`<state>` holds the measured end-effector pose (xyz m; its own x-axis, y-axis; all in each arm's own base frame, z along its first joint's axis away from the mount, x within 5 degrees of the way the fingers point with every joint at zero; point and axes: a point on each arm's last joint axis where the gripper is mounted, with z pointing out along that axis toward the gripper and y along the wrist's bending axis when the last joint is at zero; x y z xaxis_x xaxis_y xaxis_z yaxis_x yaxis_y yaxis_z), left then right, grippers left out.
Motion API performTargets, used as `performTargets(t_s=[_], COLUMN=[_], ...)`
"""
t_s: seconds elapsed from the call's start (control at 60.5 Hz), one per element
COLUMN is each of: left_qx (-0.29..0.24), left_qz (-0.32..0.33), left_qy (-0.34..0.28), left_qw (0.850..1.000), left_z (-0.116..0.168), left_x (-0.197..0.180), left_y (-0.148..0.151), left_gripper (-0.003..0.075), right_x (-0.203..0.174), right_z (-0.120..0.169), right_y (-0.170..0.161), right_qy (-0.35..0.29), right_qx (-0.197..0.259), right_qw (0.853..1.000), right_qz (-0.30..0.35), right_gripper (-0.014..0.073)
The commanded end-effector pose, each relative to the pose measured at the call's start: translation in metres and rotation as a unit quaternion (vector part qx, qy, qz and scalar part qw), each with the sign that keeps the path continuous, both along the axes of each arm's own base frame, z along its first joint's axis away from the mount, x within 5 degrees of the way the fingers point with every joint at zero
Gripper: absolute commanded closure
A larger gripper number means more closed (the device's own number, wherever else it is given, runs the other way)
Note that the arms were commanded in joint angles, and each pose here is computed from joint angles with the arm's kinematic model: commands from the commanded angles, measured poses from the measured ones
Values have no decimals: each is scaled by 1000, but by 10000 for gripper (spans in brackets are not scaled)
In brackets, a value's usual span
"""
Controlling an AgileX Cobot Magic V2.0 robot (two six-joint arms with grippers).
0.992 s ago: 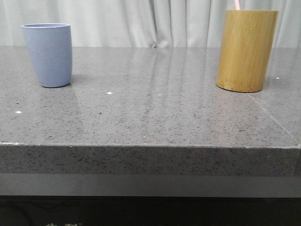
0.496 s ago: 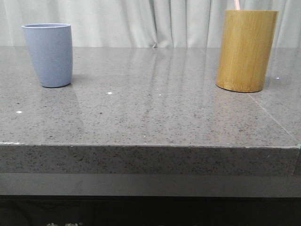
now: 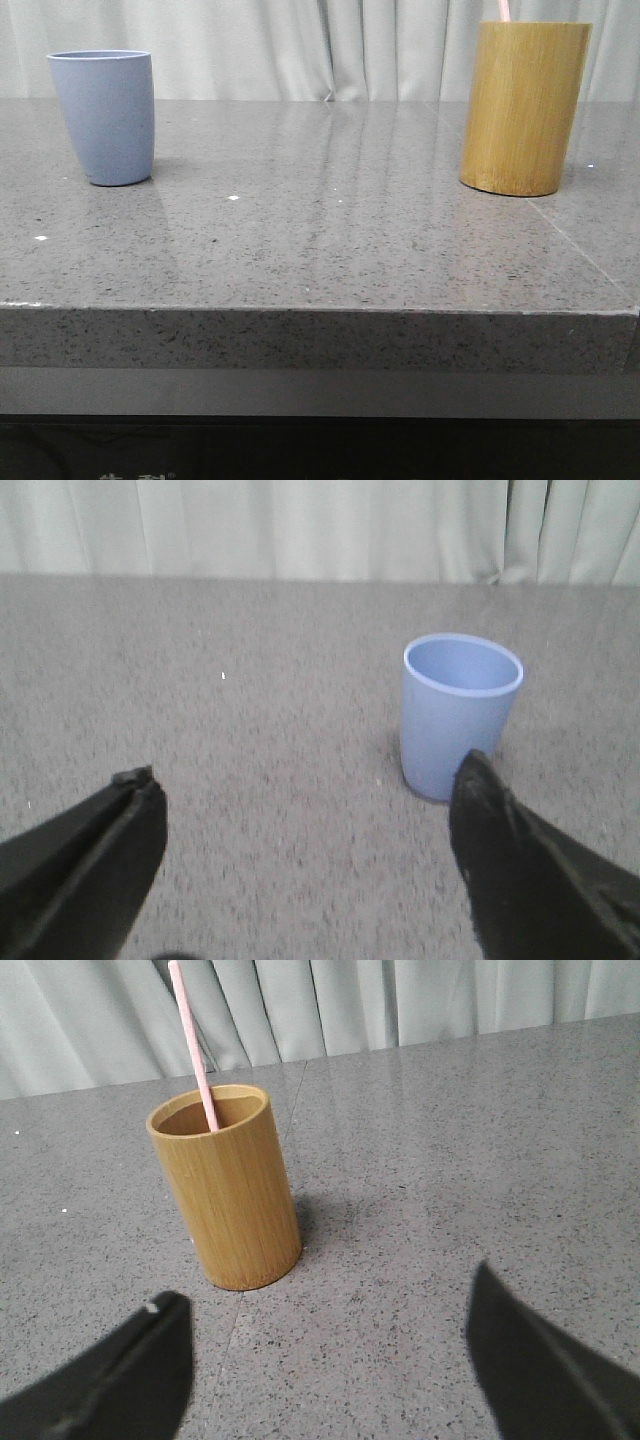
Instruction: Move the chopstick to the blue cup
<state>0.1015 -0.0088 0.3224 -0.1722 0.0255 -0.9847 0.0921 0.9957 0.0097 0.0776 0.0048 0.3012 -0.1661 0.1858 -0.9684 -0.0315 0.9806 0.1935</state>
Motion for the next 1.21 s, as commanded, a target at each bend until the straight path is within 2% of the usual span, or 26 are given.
performTargets(t_s=[0.0, 0.083, 0.165, 0.38, 0.446, 0.612, 0.728, 0.976, 1.075, 1.191], left_qx=[-36, -68, -76, -61, -56, -41, -24, 20, 55, 68], left_qz=[5, 2, -3, -28, -38, -59, -80, -133, -135, -133], left_qy=[-72, -63, -34, 105, 161, 236, 297, 333, 345, 362], left_qw=[997, 996, 997, 992, 985, 969, 951, 933, 927, 920], left_z=[22, 24, 31, 68, 76, 96, 96, 93, 86, 78], left_x=[3, 6, 15, 76, 103, 152, 179, 225, 237, 248], left_y=[0, -1, -3, -13, -17, -23, -29, -64, -75, -79], left_gripper=[100, 100, 100, 99, 100, 100, 100, 100, 100, 100], right_x=[1, 1, 1, 1, 1, 1, 1, 1, 1, 1], right_z=[20, 20, 20, 20, 20, 20, 20, 20, 20, 20], right_y=[0, 0, 0, 0, 0, 0, 0, 0, 0, 0], right_qy=[-56, -56, -57, -57, -57, -57, -57, -57, -57, -57], right_qx=[0, 0, 0, 1, 1, 1, 1, 1, 1, 1], right_qw=[998, 998, 998, 998, 998, 998, 998, 998, 998, 998], right_qz=[0, 0, 0, 0, 0, 0, 0, 0, 0, 0], right_gripper=[-67, -60, -60, -60, -60, -60, -60, -60, -60, -60])
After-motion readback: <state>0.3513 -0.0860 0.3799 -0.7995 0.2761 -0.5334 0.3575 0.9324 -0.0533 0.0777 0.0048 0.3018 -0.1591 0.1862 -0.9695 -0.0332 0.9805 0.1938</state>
